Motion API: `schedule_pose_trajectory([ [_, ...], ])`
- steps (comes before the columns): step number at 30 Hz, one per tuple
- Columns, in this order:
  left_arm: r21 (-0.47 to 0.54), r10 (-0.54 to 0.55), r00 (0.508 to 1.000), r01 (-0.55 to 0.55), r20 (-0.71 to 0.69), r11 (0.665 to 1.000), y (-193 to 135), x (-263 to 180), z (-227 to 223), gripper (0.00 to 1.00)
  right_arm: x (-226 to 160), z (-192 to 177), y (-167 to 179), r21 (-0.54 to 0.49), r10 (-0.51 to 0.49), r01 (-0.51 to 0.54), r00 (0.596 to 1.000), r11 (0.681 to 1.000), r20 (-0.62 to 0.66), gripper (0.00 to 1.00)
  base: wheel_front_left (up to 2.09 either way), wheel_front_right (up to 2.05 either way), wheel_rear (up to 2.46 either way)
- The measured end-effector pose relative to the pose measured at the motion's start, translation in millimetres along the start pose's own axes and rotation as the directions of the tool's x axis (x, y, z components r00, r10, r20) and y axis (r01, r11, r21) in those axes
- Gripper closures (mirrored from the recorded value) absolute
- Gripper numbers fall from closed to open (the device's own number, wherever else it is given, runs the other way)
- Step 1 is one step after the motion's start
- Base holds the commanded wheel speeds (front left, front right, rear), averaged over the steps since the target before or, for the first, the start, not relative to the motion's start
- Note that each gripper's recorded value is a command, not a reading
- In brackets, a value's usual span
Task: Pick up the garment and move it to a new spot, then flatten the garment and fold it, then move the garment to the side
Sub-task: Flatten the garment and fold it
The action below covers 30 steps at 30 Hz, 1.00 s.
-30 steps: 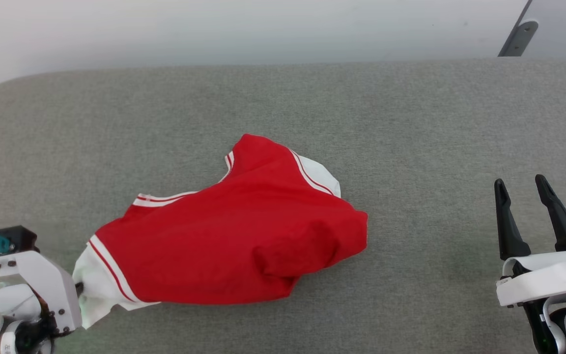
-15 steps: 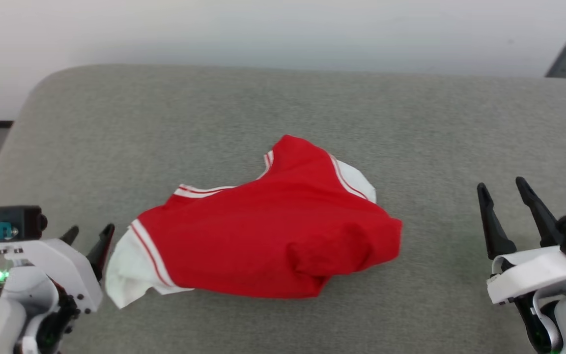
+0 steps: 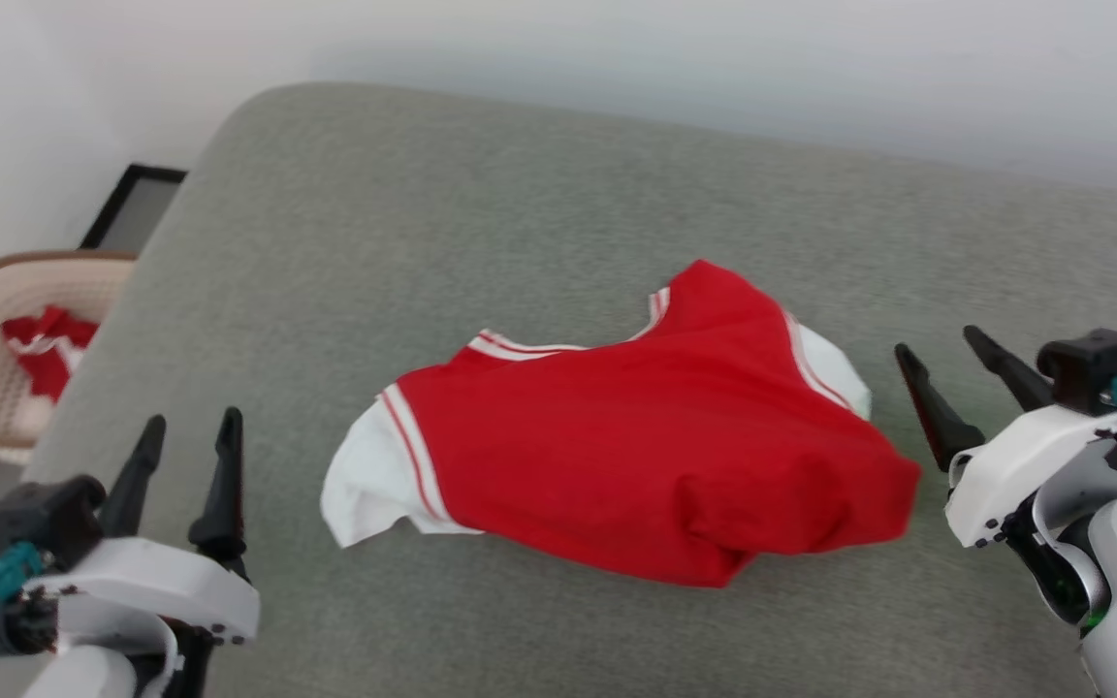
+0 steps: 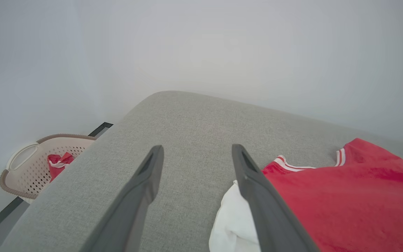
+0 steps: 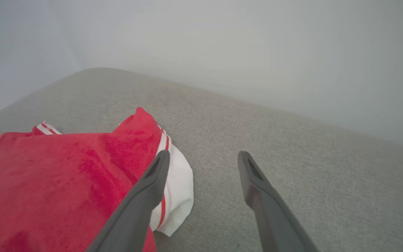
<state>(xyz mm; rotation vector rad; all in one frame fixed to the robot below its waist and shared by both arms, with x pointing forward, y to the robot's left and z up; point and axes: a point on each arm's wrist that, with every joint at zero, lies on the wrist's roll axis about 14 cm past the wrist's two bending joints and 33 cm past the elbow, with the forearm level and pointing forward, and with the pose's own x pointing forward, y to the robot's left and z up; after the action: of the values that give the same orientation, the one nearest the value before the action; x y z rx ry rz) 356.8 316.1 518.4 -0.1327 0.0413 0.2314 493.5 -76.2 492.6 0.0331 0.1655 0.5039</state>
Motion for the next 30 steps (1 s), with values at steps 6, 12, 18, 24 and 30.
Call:
schedule_pose_trajectory([
  [6, -0.038, 0.065, 0.997, -0.063, 0.036, 0.997, 12.0, -15.9, -4.6, 0.0, 26.6, -24.9, 14.3, -0.041, 0.071, -0.079, 0.982, 0.996, -0.176, 0.0, 0.0, 0.0, 0.0],
  [12, -0.076, 0.11, 0.993, -0.107, 0.04, 0.991, 19.7, -25.4, -10.0, 0.0, 43.4, -57.8, 13.9, -0.052, 0.078, -0.104, 0.926, 0.993, -0.369, 0.0, 0.0, 0.0, 0.0],
  [18, -0.098, 0.145, 0.989, -0.142, 0.025, 0.985, 27.0, -28.8, -19.0, 0.0, 50.1, -90.7, 20.1, -0.009, 0.102, -0.127, 0.836, 0.992, -0.539, 0.0, 0.0, 0.0, 0.0],
  [24, -0.093, 0.163, 0.986, -0.16, 0.025, 0.983, 32.1, -31.0, -23.1, 0.0, 56.5, -98.6, 14.7, -0.043, 0.086, -0.142, 0.787, 0.989, -0.611, 1.0, 0.0, 0.0, 0.0],
  [30, -0.101, 0.154, 0.987, -0.149, 0.044, 0.984, 31.2, -28.4, -20.6, 0.0, 57.7, -90.1, 4.5, -0.037, 0.066, -0.11, 0.798, 0.993, -0.599, 1.0, 0.0, 0.0, 0.0],
])
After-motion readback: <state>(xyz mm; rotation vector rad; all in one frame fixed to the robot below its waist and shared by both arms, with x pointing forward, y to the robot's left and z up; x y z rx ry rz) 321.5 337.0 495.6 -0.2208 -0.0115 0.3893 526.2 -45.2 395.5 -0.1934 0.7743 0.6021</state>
